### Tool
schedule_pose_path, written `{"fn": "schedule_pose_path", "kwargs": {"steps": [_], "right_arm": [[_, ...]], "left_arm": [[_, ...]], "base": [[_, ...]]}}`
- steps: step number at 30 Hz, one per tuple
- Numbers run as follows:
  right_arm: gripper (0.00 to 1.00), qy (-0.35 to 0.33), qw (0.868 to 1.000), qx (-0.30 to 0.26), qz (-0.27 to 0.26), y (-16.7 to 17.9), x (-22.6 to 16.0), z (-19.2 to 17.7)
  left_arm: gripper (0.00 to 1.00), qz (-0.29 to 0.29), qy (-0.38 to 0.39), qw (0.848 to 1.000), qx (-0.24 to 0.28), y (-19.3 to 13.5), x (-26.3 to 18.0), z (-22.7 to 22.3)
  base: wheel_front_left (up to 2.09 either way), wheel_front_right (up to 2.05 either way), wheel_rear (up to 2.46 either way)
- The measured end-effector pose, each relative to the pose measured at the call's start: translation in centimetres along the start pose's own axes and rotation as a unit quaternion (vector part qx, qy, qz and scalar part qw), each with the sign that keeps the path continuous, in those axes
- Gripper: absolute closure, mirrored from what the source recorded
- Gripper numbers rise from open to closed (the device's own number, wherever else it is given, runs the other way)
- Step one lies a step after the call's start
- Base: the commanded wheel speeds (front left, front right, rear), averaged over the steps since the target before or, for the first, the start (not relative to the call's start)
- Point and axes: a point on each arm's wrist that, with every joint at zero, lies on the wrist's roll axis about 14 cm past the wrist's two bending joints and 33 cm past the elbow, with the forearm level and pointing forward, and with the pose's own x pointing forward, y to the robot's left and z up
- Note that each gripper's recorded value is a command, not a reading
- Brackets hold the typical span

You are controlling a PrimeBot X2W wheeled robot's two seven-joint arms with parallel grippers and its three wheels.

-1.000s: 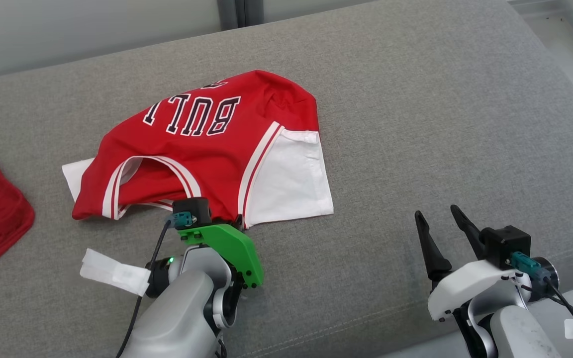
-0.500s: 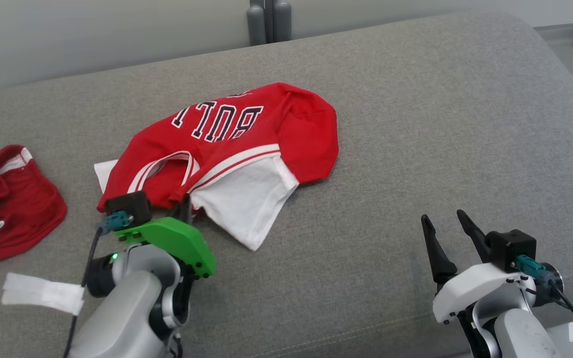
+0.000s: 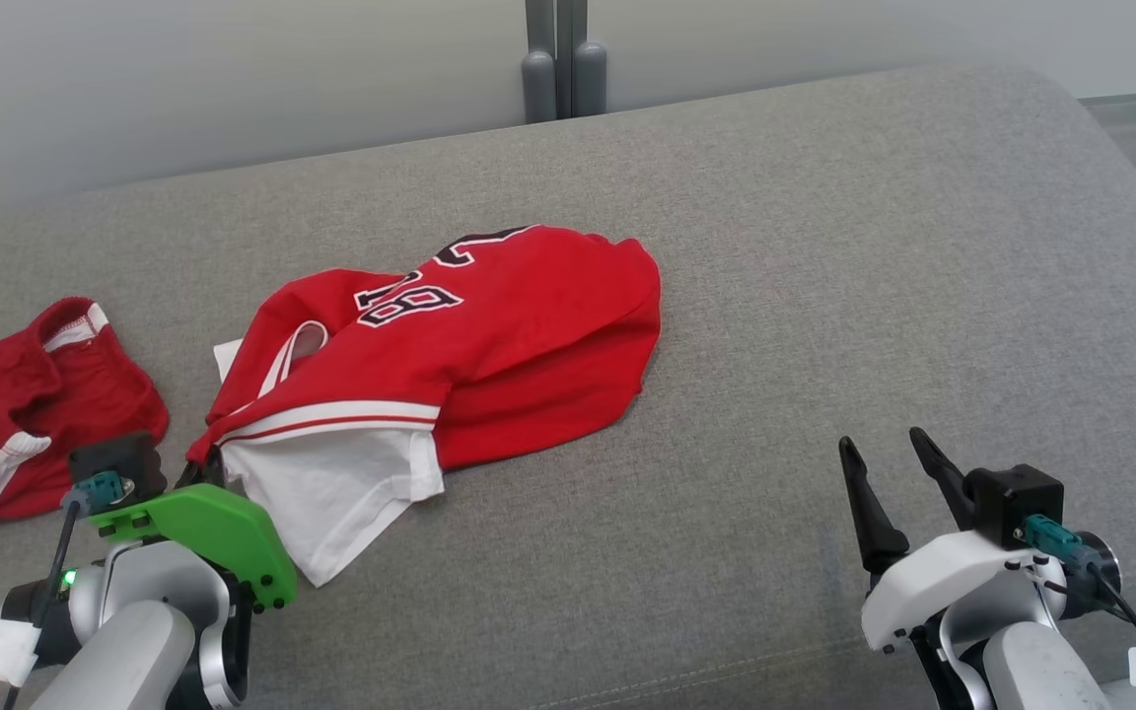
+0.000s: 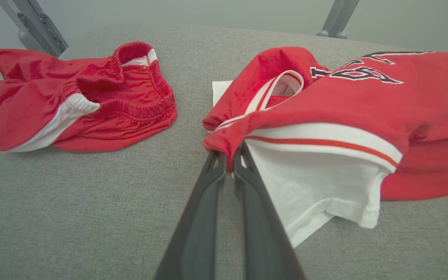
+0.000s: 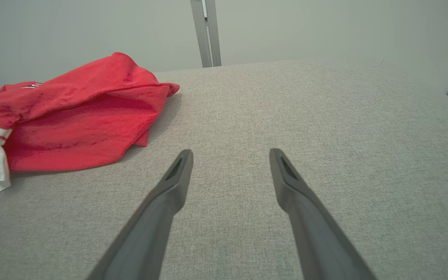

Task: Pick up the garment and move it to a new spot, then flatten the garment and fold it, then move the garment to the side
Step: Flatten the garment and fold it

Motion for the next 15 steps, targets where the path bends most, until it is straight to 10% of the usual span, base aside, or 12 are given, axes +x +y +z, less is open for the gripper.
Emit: {"fn": "schedule_pose_path", "kwargs": {"steps": [15], "right_arm": [[0.0,0.0,1.0,-0.006,-0.007,-0.4,-1.0,0.2]], "left_arm": [[1.0,0.079,0.017,0.995,0.066,4.3,0.2,-1.3]], "base": [[0.0,0.0,0.0]]}}
